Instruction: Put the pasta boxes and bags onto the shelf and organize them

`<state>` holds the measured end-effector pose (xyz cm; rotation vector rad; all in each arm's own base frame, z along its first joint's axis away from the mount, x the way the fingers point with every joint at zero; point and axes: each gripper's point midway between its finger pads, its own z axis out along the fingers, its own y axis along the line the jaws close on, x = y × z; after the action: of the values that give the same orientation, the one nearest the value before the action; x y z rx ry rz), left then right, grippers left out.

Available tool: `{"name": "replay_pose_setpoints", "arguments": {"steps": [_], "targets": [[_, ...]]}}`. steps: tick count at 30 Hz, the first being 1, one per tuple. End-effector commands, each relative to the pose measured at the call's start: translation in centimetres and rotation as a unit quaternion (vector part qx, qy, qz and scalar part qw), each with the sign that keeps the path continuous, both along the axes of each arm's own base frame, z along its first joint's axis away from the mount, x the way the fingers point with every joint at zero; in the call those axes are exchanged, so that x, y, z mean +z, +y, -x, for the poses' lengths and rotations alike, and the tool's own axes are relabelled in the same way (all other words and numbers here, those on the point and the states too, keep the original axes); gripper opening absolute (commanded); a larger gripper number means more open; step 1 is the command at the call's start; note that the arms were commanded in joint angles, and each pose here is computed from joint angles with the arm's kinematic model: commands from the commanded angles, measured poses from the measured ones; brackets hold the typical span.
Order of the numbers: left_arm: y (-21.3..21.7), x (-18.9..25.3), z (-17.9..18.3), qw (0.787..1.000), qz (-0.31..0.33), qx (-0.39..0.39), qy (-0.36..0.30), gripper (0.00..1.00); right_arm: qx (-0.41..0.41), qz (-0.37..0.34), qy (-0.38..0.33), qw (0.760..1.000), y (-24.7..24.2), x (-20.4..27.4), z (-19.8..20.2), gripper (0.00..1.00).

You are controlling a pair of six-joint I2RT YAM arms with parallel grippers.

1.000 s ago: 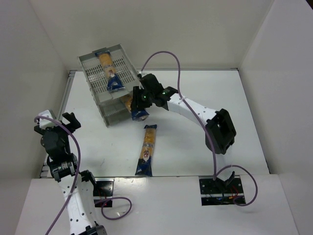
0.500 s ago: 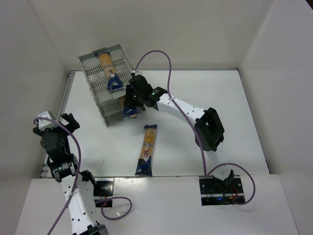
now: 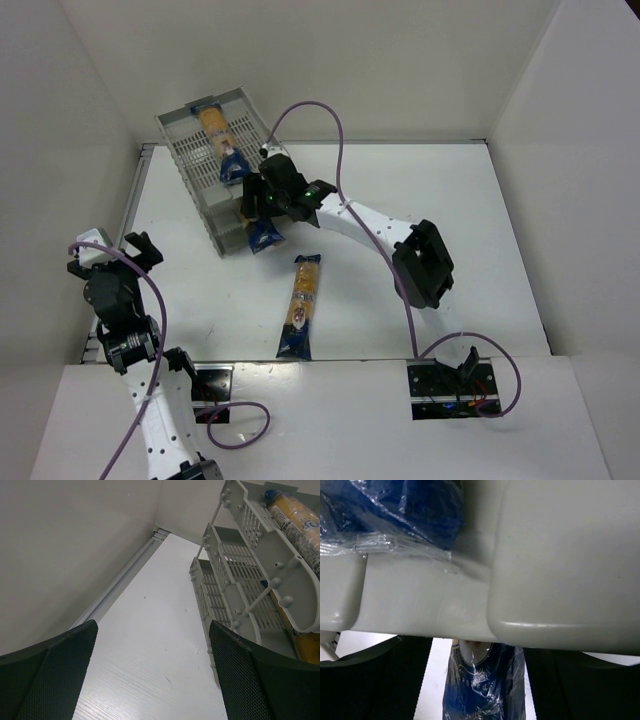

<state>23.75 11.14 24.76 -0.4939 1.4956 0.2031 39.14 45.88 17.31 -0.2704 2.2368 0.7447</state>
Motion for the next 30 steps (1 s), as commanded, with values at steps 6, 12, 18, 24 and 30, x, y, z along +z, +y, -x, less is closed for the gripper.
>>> {"name": "replay_pose_setpoints", "arguments": {"steps": [6, 12, 18, 24, 30], "targets": [[0.2, 1.9, 0.2, 0.999, -0.021, 0.005, -0.034, 0.99, 0.058, -0.008, -0.083, 0.995, -1.7, 6.2, 2.1, 0.79], [0.0, 1.9, 0.1, 0.999, -0.021, 0.000, -0.034, 0.99, 0.154, 0.098, -0.200, 0.963, -7.0, 7.1, 5.1, 0.58], [-0.1, 1.9, 0.0, 0.999, -0.021, -0.004, -0.033, 0.99, 0.447, 0.138, -0.271, 0.841, -6.6, 4.4, 14.8, 0.00], [-0.4, 1.6, -0.2, 0.999, -0.019, -0.014, -0.030, 0.99, 0.556, 0.182, -0.175, 0.792, -6.2, -4.7, 16.4, 0.00], [-0.2, 0.7, -0.5, 1.000, -0.012, -0.014, -0.017, 0.99, 0.412, 0.228, -0.316, 0.824, -1.0, 0.3, 5.0, 0.00]]}}
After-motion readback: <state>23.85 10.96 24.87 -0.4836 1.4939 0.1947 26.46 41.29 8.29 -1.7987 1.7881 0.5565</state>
